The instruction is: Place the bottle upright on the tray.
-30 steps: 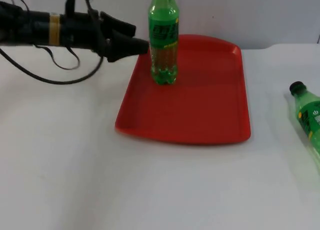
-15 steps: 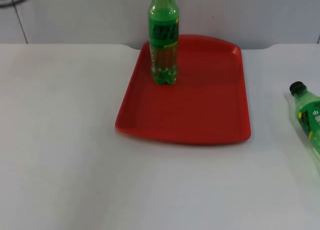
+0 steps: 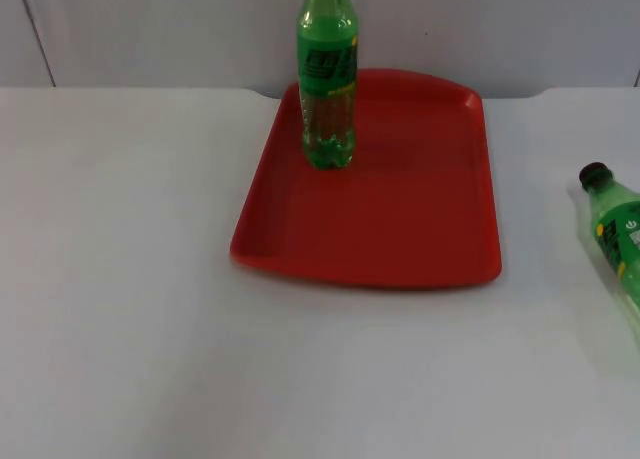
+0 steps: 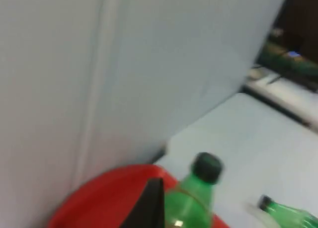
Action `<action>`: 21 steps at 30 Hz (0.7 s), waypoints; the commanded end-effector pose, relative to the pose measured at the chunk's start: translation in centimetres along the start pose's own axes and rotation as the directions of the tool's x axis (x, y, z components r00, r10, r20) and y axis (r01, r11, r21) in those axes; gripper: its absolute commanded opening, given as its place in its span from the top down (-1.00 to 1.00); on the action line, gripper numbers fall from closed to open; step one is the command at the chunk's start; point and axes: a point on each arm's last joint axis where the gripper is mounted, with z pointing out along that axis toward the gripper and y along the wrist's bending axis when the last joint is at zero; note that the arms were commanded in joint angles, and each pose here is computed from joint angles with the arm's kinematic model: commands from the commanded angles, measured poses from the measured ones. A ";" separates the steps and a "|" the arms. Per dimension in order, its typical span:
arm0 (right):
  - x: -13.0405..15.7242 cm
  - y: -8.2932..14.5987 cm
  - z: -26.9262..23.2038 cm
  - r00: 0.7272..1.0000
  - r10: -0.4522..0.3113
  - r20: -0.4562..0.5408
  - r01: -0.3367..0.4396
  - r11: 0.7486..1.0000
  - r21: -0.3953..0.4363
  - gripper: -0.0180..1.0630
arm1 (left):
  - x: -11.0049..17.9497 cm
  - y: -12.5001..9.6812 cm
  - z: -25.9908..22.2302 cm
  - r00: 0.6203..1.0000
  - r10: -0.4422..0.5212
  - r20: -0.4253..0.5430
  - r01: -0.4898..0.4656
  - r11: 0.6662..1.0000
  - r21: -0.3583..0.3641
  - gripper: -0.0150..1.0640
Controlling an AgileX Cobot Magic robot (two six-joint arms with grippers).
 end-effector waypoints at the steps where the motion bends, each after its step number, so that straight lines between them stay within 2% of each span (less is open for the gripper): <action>1: 0.0 0.0 0.0 1.000 0.000 0.010 0.000 1.000 0.004 -0.93 | -1.6 -0.5 -0.8 0.999 -0.028 0.026 0.031 0.993 -0.113 -0.70; 3: 0.0 0.0 0.0 1.000 0.000 0.010 0.000 1.000 0.004 -0.93 | -3.1 -0.2 -2.2 0.987 -0.109 0.116 0.134 0.960 -0.244 -0.70; 5: 0.0 0.0 0.0 1.000 0.000 0.010 0.000 1.000 0.004 -0.93 | -4.5 -0.3 -3.5 0.972 -0.136 0.193 0.193 0.929 -0.317 -0.70; 7: 0.0 0.0 0.0 1.000 0.000 0.010 0.000 1.000 0.004 -0.93 | -4.9 -0.4 -3.9 0.964 -0.145 0.221 0.215 0.917 -0.336 -0.70; 10: 0.0 0.0 0.0 1.000 0.000 0.010 0.000 1.000 0.004 -0.93 | -6.6 -1.1 -5.3 0.923 -0.195 0.332 0.319 0.871 -0.374 -0.70; 14: 0.0 0.0 0.0 1.000 0.000 0.010 0.000 1.000 0.004 -0.93 | -8.3 -2.4 -6.6 0.912 -0.126 0.390 0.300 0.853 -0.427 -0.70; 16: 0.0 0.0 0.0 1.000 0.000 0.010 0.000 1.000 0.004 -0.93 | -9.7 -3.5 -7.8 0.894 -0.064 0.444 0.296 0.828 -0.476 -0.70; 17: 0.0 0.0 0.0 1.000 0.000 0.010 0.000 1.000 0.004 -0.93 | -10.8 -4.2 -8.9 0.871 -0.012 0.490 0.304 0.799 -0.519 -0.70; 19: 0.0 0.0 0.0 1.000 0.000 0.010 0.000 1.000 0.004 -0.93 | -11.3 -4.7 -9.4 0.861 0.009 0.508 0.305 0.790 -0.532 -0.70; 21: 0.0 0.0 0.0 1.000 0.000 0.010 0.000 1.000 0.004 -0.93 | -12.8 -6.3 -11.1 0.821 0.089 0.564 0.316 0.751 -0.580 -0.70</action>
